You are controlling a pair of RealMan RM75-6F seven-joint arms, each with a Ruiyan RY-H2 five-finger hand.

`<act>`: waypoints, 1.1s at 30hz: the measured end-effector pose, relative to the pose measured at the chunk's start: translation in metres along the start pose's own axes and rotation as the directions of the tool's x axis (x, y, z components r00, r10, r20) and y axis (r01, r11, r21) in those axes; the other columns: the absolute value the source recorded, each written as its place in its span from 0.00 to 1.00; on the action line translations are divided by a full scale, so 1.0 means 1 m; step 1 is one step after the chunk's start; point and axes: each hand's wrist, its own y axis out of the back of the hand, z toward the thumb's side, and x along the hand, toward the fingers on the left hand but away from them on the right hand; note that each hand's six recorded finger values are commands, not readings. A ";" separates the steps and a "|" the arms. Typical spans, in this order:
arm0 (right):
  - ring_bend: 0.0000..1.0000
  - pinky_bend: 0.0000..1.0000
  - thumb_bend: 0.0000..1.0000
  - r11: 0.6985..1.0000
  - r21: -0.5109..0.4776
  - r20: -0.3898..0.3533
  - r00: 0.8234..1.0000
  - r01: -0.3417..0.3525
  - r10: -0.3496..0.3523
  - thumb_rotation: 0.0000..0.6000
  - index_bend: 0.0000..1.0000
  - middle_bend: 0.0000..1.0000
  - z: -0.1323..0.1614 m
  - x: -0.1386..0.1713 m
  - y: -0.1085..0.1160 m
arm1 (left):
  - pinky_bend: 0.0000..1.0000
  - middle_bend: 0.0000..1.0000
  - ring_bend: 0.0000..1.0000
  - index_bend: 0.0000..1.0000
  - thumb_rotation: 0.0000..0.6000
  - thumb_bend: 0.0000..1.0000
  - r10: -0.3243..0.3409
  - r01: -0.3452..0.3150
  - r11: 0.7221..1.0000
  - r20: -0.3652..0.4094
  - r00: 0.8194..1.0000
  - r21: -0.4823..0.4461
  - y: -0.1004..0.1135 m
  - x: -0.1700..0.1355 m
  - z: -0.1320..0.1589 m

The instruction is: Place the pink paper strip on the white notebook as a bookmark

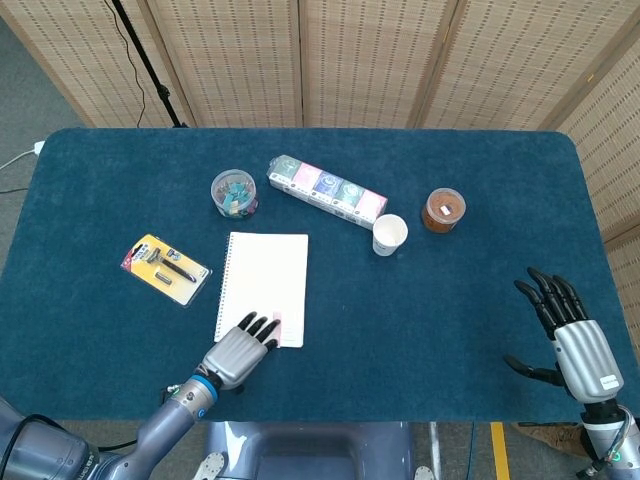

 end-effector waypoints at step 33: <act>0.00 0.00 0.04 1.000 -0.009 -0.009 1.000 -0.001 0.001 1.00 0.10 0.00 0.003 0.001 0.001 | 0.00 0.00 0.00 0.23 1.00 0.00 -0.003 0.003 1.000 0.005 1.000 0.000 0.001 0.003 0.002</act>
